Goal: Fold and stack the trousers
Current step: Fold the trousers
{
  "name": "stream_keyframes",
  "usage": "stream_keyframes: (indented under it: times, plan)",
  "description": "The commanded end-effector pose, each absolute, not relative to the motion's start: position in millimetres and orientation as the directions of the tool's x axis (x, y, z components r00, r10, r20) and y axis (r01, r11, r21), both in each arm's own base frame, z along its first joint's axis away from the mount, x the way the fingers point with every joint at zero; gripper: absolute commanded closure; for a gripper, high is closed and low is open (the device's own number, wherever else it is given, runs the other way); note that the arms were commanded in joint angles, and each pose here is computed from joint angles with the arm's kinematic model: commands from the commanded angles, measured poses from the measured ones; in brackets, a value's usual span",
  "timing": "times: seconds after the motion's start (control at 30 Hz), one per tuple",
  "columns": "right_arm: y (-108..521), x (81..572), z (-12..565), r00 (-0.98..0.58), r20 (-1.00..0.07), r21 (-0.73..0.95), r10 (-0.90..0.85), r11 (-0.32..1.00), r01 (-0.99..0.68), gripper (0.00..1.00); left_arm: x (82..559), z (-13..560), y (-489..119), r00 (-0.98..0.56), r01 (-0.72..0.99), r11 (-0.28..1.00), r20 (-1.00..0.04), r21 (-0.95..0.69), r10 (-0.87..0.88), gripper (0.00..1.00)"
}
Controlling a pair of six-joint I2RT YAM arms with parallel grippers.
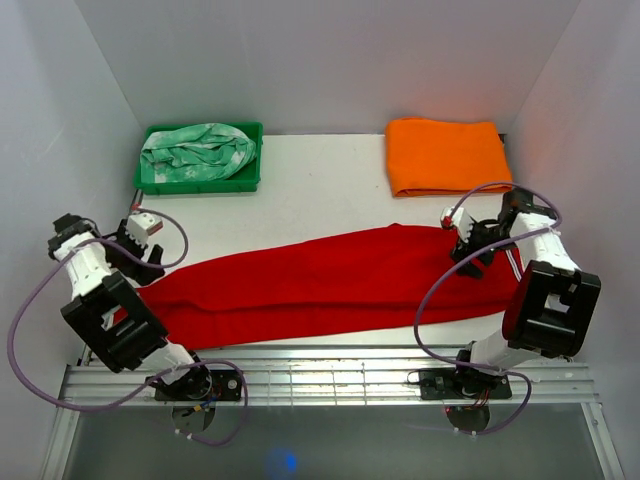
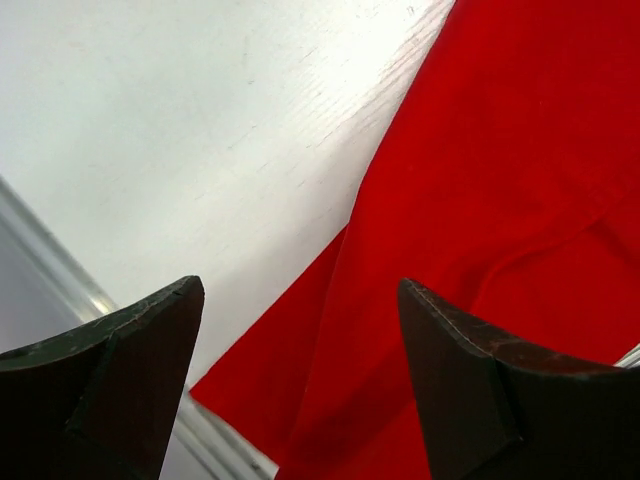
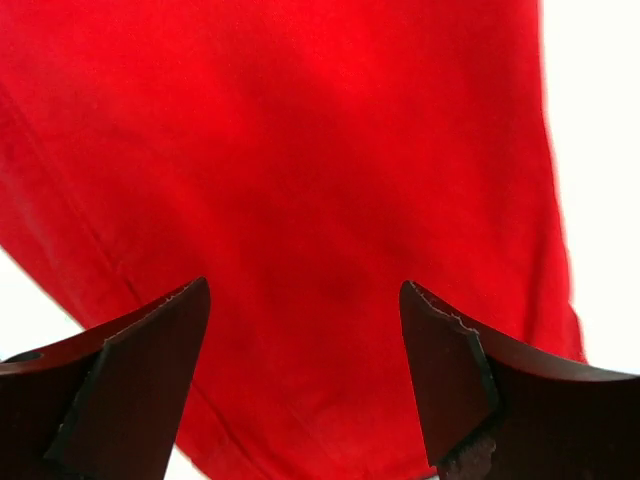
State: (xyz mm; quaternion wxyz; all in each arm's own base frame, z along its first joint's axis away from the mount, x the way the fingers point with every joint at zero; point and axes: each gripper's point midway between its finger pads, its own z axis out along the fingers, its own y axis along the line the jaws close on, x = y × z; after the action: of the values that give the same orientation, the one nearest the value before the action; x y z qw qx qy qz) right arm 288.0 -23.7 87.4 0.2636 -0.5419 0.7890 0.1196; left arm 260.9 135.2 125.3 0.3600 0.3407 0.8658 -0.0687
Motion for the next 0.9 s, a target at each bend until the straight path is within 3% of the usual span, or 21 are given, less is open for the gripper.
stream_keyframes:
  times: [0.0,0.2,0.37,0.5,0.53,0.63,0.77,0.87]
  plan:
    - [-32.6,290.6,56.1,-0.402,-0.435,-0.067,-0.806,0.474,-0.878,0.19,272.9,106.9,138.3,-0.679,0.53,0.848,-0.589,0.021,0.439,0.12]
    - [-59.7,281.8,12.8,-0.479,-0.274,-0.046,-0.834,0.509,-0.86,0.22,260.0,61.2,115.0,-0.758,0.562,0.819,-0.465,-0.112,0.457,0.13]
    - [-81.1,283.6,1.1,-0.57,-0.236,-0.018,-0.787,0.59,-0.807,0.24,256.9,43.4,75.0,-0.752,0.618,0.755,-0.446,-0.219,0.486,0.19]
    - [-89.3,277.1,-5.8,-0.587,-0.222,-0.012,-0.779,0.604,-0.797,0.24,273.9,30.6,59.9,-0.752,0.622,0.745,-0.452,-0.243,0.48,0.5]
    - [-92.3,277.4,-6.9,-0.603,-0.222,-0.015,-0.766,0.621,-0.784,0.24,290.9,28.6,57.9,-0.754,0.611,0.756,-0.463,-0.234,0.466,0.66]
    - [-100.6,287.8,-10.3,-0.658,-0.239,-0.021,-0.715,0.681,-0.732,0.23,343.2,33.2,61.0,-0.728,0.604,0.777,-0.519,-0.177,0.448,0.88]
    - [-113.0,308.1,-4.2,-0.678,-0.262,-0.057,-0.686,0.713,-0.699,0.23,402.0,60.2,60.1,-0.694,0.579,0.806,-0.595,-0.124,0.406,0.97]
    - [-118.6,318.8,11.9,-0.661,-0.286,-0.09,-0.694,0.706,-0.703,0.23,412.5,84.4,52.7,-0.659,0.604,0.79,-0.624,-0.108,0.419,0.91]
